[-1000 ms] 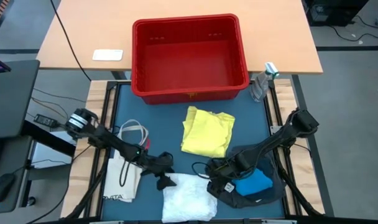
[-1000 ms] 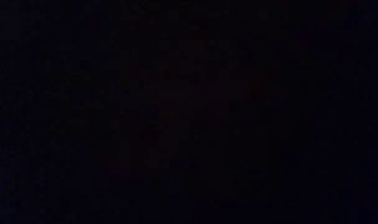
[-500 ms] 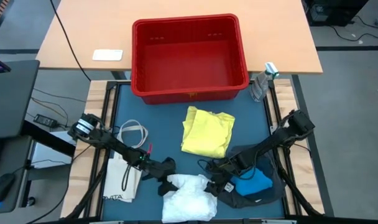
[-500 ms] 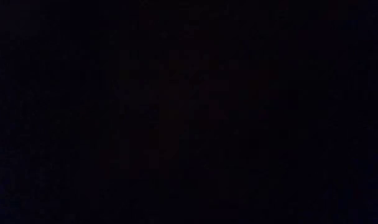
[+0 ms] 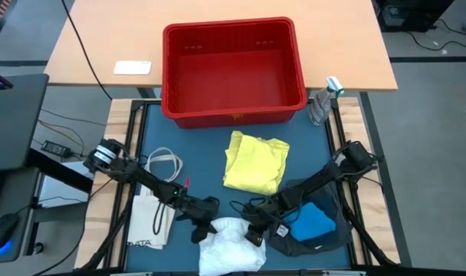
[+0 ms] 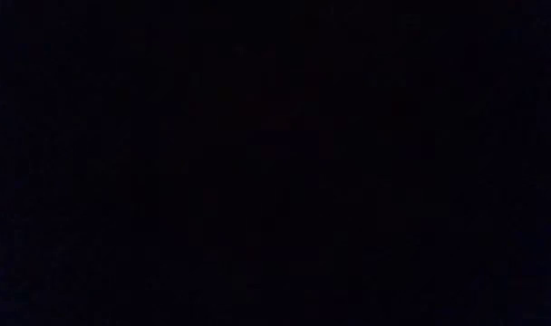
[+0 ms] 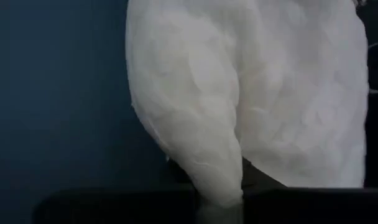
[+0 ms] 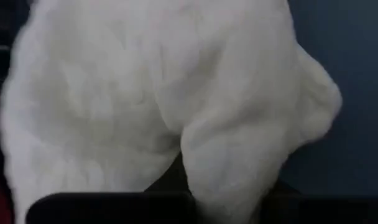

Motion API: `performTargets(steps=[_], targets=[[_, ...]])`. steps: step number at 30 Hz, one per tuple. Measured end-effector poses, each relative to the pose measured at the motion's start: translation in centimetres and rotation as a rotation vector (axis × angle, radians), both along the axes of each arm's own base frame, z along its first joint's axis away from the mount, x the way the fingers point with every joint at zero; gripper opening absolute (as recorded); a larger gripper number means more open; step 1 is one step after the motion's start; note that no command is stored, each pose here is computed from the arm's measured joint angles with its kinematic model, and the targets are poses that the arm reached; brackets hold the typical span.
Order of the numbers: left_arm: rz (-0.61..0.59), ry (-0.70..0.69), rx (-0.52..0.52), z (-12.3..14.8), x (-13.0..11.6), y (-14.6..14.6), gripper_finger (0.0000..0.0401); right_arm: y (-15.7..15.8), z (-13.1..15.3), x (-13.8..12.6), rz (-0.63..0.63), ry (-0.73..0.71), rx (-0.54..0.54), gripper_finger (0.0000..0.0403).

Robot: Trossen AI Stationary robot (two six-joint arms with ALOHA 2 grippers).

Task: Fold Laundry from Bin
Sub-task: Stack the folded white shirt on the folded yellow shirt

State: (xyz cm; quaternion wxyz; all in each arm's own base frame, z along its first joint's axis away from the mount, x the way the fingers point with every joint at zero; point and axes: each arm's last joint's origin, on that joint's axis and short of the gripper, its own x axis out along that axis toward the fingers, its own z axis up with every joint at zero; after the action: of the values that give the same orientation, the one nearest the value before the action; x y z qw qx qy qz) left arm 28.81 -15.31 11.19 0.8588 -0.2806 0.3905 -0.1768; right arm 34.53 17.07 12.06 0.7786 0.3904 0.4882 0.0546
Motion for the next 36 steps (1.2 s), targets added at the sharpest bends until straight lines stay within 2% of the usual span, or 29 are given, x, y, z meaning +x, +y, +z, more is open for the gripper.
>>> performTargets(steps=[4, 8, 12, 16, 20, 27, 30, 36], targets=[[-0.038, -0.029, 0.042, 2.4, -0.1, 1.2, 0.002, -1.2, 2.4, 0.2, -0.037, -0.028, 0.018, 0.0044], [-0.031, -0.061, 0.121, 4.8, -0.3, 3.8, 0.002, -2.8, 4.7, -0.5, -0.092, -0.01, -0.019, 0.0044], [0.023, -0.1, 0.165, 7.1, -0.6, 7.0, 0.002, -4.5, 7.2, -1.3, -0.157, -0.014, -0.053, 0.0044], [0.107, -0.129, 0.204, 8.1, -0.3, 10.5, 0.002, -6.5, 9.1, -2.3, -0.23, -0.001, -0.098, 0.0044], [0.141, -0.155, 0.244, 9.5, 0.6, 13.9, 0.002, -8.7, 10.8, -3.6, -0.3, 0.031, -0.145, 0.0044], [0.201, -0.222, 0.335, 13.8, 3.4, 19.7, 0.002, -13.6, 13.1, -6.0, -0.371, 0.11, -0.211, 0.0044], [0.204, -0.207, 0.334, 14.6, 5.2, 22.3, 0.002, -16.2, 14.0, -7.3, -0.364, 0.141, -0.217, 0.0044], [0.238, -0.054, 0.258, 11.8, 9.6, 27.3, 0.002, -22.1, 13.3, -10.2, -0.396, 0.261, -0.244, 0.0044]])
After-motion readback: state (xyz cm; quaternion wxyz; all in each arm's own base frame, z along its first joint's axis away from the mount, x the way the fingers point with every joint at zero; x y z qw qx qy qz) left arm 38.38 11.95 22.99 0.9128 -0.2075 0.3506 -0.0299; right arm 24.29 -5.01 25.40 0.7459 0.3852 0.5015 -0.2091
